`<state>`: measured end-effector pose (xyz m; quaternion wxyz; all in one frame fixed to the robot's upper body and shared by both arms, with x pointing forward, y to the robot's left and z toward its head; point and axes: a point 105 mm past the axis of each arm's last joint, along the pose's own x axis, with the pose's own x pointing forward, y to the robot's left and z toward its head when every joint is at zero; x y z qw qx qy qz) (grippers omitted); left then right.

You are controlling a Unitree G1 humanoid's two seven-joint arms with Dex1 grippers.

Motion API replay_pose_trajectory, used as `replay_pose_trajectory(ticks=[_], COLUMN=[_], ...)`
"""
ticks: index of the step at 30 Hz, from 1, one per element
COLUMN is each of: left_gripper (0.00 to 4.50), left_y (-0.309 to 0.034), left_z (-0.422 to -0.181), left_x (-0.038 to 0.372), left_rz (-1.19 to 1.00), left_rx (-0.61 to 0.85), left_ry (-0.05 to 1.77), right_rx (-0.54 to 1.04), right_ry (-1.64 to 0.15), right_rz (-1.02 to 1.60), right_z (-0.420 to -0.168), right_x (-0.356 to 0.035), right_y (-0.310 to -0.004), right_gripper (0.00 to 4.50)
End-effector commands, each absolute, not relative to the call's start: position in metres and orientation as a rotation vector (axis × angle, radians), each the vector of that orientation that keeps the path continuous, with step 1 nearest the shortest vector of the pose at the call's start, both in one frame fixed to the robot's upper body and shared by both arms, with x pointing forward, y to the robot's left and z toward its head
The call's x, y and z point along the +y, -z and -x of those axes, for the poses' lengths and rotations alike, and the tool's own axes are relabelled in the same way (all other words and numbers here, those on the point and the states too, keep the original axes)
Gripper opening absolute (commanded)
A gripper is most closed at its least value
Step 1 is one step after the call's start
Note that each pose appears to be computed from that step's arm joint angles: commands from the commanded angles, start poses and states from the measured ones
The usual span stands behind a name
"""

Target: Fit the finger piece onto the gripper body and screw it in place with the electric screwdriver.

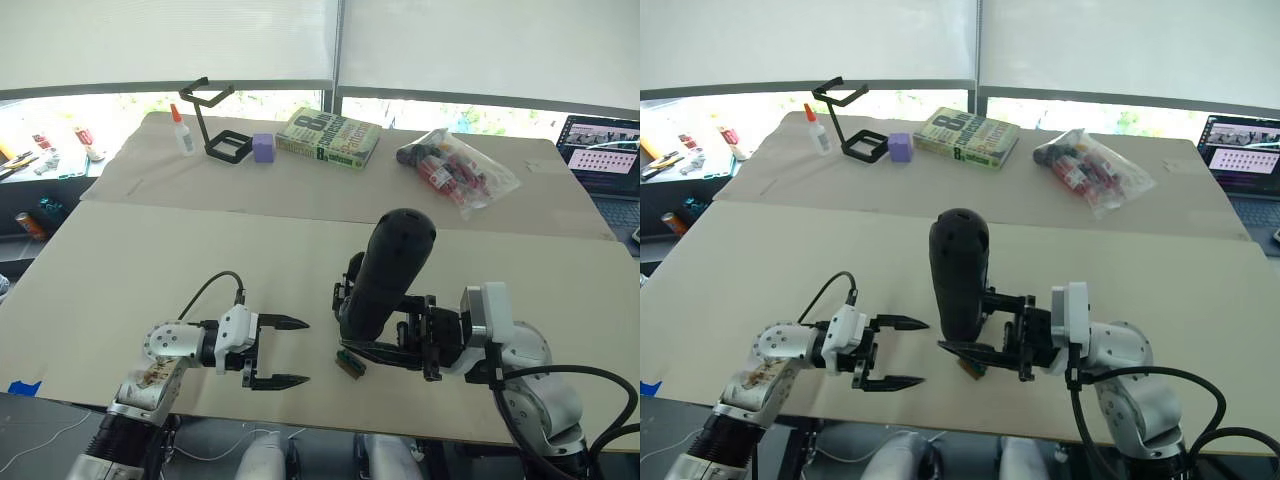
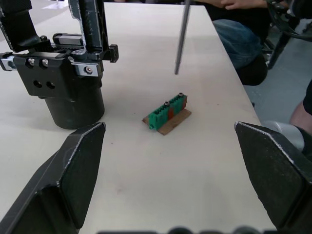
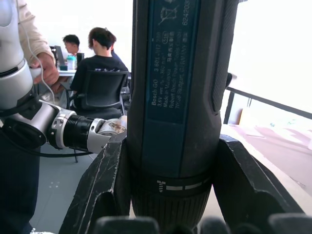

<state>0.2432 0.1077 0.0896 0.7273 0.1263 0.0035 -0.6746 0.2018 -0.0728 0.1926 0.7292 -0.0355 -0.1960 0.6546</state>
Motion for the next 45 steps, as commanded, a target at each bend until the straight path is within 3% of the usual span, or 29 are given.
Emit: replay_pose_trajectory(ticks=[1, 20, 45], left_gripper=[4.50, 4.50, 4.50], left_y=[-0.094, -0.064, -0.070], left_z=[-0.240, -0.237, -0.236], left_x=[0.095, 0.078, 0.073], left_rz=[-0.311, -0.318, -0.315], left_rx=[-0.025, 0.086, 0.096], left_ry=[1.506, 1.508, 1.498], right_rx=[-0.500, -0.444, -0.403], right_ry=[-1.438, -1.363, -1.367], right_rz=[0.103, 0.143, 0.137], right_z=[-0.197, -0.200, -0.202], right_x=[-0.076, -0.090, -0.090], right_y=[-0.201, -0.184, -0.175], right_gripper=[1.93, 1.93, 1.93])
